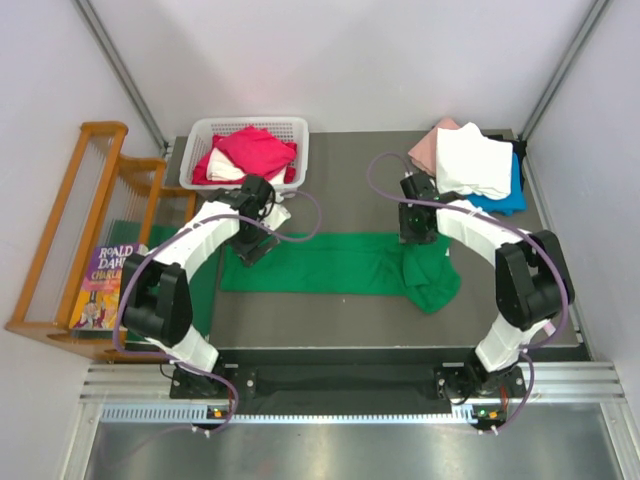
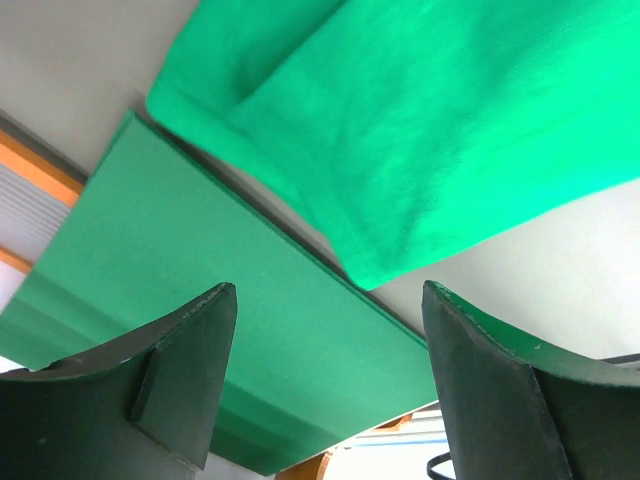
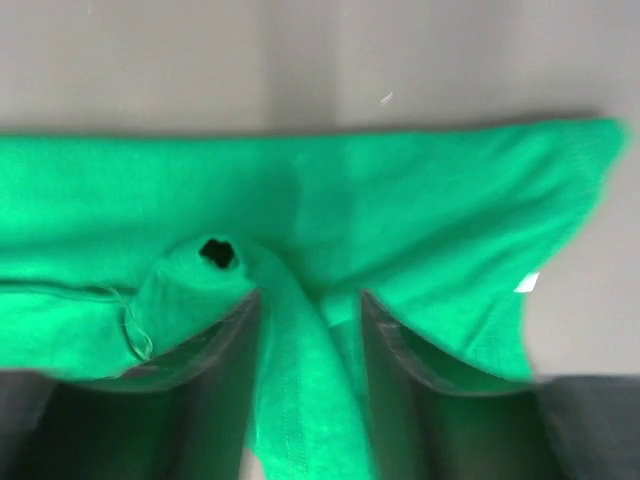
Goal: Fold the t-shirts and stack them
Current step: Fold the tshirt
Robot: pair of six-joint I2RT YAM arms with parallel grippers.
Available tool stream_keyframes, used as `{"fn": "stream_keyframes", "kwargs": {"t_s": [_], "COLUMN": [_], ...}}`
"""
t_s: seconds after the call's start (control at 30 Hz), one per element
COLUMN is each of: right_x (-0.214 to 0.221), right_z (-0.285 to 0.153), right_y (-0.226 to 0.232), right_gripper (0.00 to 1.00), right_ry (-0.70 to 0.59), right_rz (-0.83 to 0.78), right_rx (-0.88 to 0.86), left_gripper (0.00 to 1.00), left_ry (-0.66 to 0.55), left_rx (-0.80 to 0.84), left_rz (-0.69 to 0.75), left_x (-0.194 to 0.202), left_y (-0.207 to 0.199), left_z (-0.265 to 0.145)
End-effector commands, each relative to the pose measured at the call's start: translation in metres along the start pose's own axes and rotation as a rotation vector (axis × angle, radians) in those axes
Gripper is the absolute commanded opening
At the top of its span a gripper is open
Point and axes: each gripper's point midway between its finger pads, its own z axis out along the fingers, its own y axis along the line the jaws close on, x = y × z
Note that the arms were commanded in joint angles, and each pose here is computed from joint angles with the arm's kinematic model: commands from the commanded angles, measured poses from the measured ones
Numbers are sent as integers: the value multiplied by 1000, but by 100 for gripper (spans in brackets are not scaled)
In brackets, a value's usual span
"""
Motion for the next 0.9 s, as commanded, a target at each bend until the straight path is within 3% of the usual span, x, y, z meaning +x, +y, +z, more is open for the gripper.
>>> {"fn": "stream_keyframes", "kwargs": {"t_s": [0.0,0.1,0.17,0.3,0.37,0.53,0.87], "right_x": [-49,-65,-62,-37,-3,64,96], "right_z": [-14,-27,-37,-74,-71,-75,-70], "right_y": [-17,-23,-21,-18,-19,-26,-17], "right_gripper": [62,75,76,67,61,58,50], "right_ry": [-108,-133,-138,-174,-123,-85,-48], "right_rz": [50,70,80,119,131,186,232], "right_rx": [51,62,38,-57,-81,-133,-212], "left_gripper": [79,79,79,79,79,79,79], "left_ry": [-54,-51,-49,-50,-44,-45,-43], "left_rx": [4,8,12,16,16,23,37], "left_rz": [-10,11,10,17,15,15,17], "left_x": [-14,-20,-20,-21,-21,-28,-36], "left_y": [-11,-21,-24,-28,-29,-34,-43], "left_z": [-21,-19,-18,-15,-12,-5,1]}}
